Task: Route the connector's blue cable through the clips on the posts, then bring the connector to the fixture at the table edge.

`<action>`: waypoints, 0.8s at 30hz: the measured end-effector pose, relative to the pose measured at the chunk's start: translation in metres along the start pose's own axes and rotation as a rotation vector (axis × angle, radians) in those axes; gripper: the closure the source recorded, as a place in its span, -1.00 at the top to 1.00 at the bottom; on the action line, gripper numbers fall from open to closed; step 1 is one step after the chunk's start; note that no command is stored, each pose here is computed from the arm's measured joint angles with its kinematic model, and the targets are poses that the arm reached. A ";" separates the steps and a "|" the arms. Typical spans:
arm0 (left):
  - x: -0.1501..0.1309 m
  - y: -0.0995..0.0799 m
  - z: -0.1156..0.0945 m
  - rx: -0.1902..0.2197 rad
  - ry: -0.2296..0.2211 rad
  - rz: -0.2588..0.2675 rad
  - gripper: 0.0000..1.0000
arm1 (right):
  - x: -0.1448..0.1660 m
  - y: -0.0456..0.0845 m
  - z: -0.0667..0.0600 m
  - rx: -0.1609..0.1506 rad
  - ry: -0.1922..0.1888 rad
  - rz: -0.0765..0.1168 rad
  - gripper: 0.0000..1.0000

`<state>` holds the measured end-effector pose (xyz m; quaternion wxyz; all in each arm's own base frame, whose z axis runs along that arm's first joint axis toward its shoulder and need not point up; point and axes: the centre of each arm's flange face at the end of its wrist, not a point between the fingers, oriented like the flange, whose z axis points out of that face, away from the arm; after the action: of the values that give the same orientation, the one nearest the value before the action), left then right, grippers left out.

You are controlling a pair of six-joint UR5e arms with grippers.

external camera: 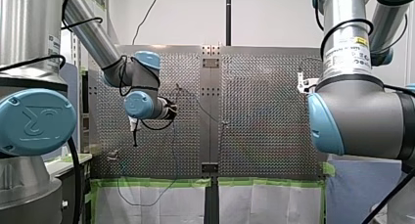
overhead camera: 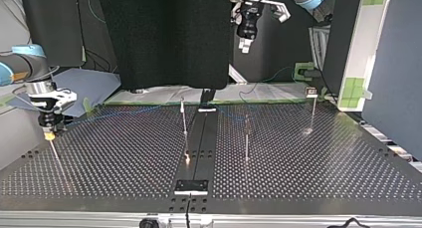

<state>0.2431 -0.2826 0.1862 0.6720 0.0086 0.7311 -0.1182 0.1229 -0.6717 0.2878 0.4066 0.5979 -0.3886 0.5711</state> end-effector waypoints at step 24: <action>0.008 -0.002 0.002 0.025 0.022 0.012 1.00 | 0.004 -0.016 0.002 0.023 -0.007 -0.002 0.84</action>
<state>0.2437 -0.2856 0.1781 0.6644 0.0227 0.7367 -0.1233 0.1390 -0.6679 0.2908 0.3992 0.6049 -0.3827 0.5730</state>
